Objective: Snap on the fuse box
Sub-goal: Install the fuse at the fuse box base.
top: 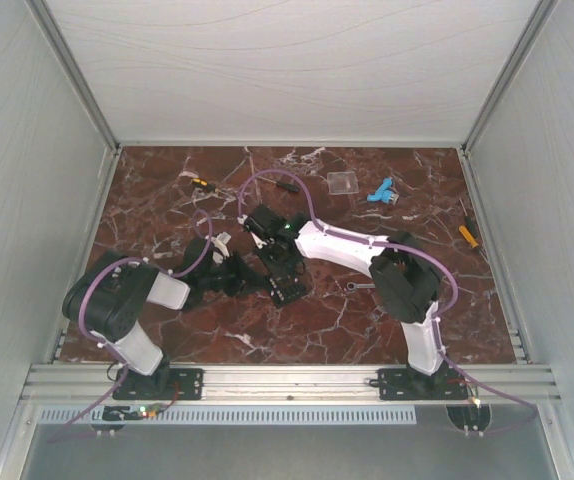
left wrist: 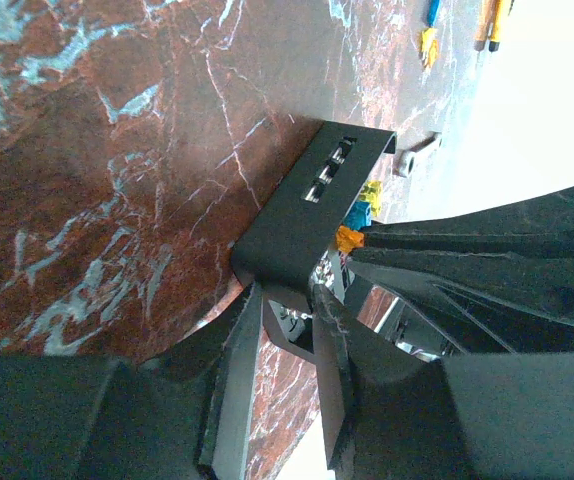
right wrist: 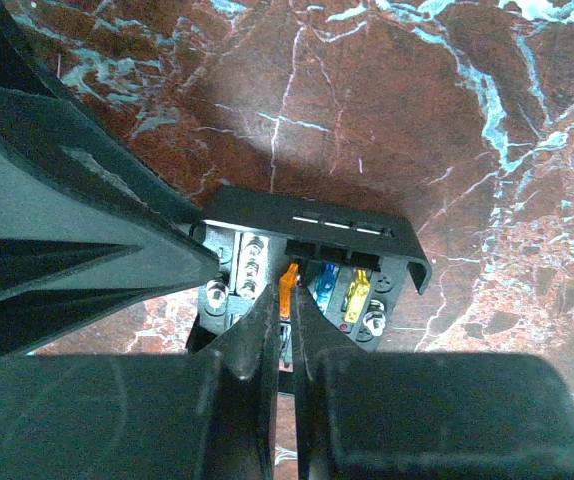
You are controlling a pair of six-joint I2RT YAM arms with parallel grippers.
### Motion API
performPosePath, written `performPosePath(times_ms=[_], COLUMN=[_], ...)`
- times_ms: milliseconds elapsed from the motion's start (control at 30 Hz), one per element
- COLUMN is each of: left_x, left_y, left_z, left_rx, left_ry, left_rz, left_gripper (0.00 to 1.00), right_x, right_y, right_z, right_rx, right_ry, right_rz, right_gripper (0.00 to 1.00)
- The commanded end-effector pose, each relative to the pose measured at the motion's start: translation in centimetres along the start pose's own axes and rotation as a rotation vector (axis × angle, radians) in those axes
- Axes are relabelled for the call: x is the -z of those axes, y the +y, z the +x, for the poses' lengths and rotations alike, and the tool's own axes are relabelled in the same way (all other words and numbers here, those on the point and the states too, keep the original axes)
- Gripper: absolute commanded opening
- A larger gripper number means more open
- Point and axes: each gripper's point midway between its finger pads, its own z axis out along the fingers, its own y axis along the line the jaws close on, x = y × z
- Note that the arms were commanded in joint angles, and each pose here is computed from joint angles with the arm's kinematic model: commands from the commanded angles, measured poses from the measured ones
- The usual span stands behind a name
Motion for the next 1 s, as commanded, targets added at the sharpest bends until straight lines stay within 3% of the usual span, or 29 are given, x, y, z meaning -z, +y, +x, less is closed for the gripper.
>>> performPosePath(times_ms=[0,133,267,967], left_x=[0.1,0.6,0.9,-0.6], left_y=[-2.0,-2.2,-2.7,-2.1], left_z=[-0.7,-0.7,-1.0,-2.3], left_rx=[-0.046,-0.053,-0.070,-0.088], left_ry=[-0.024,-0.037,-0.053,-0.047], left_rz=[0.063,0.060,0.059,0.013], left_gripper=[0.27,0.28,0.30,0.36], right_x=[-1.0,2.6,4.0,0.2], right_y=[0.6,1.2,0.9,0.5], right_z=[-0.2,-2.2,-2.7,-1.3], right_rx=[0.032,0.030,0.018,-0.020], right_ry=[-0.044,-0.143,-0.177,-0.093], right_rz=[-0.006,-0.008,0.013,0.060], right_gripper=[0.02,0.14,0.18,0.16])
